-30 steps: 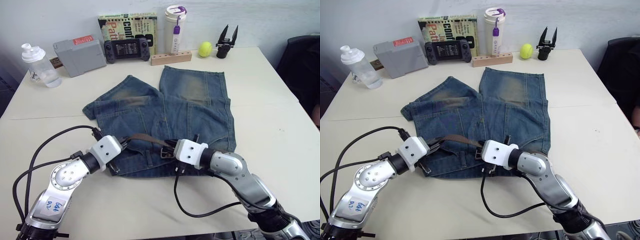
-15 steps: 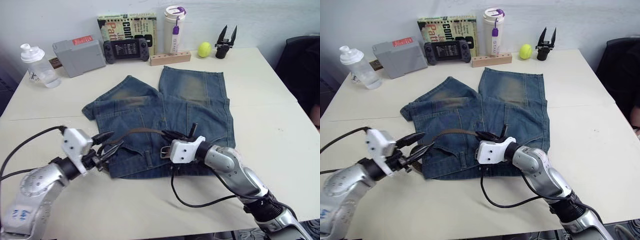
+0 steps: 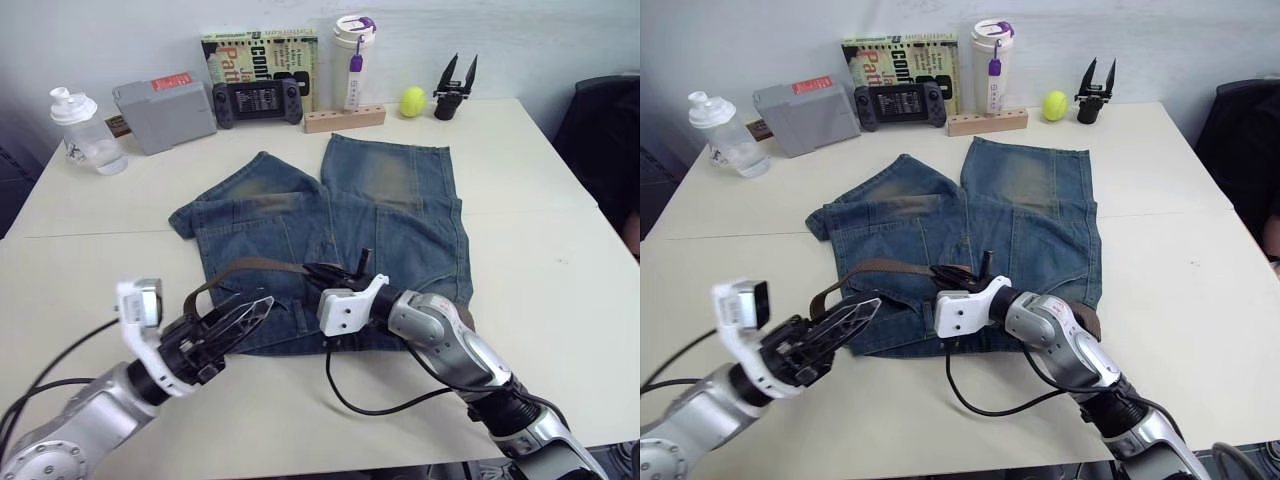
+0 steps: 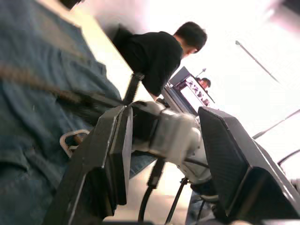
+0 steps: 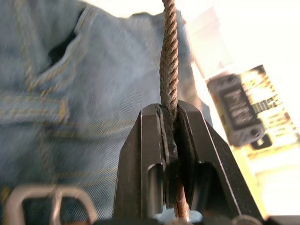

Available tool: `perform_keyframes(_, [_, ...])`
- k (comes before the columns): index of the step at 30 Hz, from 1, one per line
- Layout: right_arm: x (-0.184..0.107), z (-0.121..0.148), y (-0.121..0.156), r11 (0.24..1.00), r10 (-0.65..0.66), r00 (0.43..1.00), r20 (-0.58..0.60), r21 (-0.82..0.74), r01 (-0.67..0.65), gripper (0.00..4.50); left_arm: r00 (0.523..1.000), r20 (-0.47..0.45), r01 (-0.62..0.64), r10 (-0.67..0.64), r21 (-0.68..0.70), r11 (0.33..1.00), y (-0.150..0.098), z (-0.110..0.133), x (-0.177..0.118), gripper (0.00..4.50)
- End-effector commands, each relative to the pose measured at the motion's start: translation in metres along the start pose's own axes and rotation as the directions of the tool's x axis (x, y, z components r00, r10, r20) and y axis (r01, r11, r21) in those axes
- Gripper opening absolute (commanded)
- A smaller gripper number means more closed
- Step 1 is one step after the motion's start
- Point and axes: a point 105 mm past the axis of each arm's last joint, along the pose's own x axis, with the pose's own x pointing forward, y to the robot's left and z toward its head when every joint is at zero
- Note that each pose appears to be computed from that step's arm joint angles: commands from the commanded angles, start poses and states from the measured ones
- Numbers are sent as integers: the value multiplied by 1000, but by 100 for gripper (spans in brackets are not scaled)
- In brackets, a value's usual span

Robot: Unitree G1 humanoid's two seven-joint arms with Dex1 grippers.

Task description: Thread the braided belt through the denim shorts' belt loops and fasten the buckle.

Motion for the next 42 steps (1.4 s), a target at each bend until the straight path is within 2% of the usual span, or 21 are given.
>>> perform_keyframes(1, [3, 8, -7, 995, -45, 998, 43, -91, 49, 0, 990, 109, -59, 87, -240, 969, 1, 10, 15, 251])
perform_keyframes(6, [4, 7, -8, 990, -58, 997, 47, -126, 63, 0, 983, 158, -31, 88, -331, 943, -8, 17, 29, 251])
perform_keyframes(18, [5, 10, -9, 987, -63, 996, 64, -143, 71, 0, 993, 21, -105, 119, -348, 932, 2, -6, 39, 251])
perform_keyframes(25, [5, 13, -11, 987, -78, 995, 70, -137, 87, 0, 980, 16, -177, 198, -382, 907, 14, -7, 38, 251])
perform_keyframes(28, [4, 13, -11, 989, -77, 994, 72, -124, 86, 0, 976, 17, -193, 217, -391, 900, 17, -6, 39, 165])
perform_keyframes(31, [4, 15, -11, 990, -77, 994, 79, -115, 86, 0, 975, 27, -190, 219, -401, 896, 17, -4, 40, 37])
perform_keyframes(32, [4, 15, -11, 990, -78, 994, 79, -112, 86, 0, 975, 36, -186, 219, -407, 895, 16, -3, 40, 10])
perform_keyframes(39, [3, 13, -9, 994, -59, 996, 69, -85, 64, 0, 976, 74, -155, 205, -428, 890, 14, 3, 42, 10])
perform_keyframes(42, [1, 14, -7, 999, -47, 997, 65, -23, 49, 0, 979, 80, -136, 187, -428, 893, 13, 3, 43, 10])
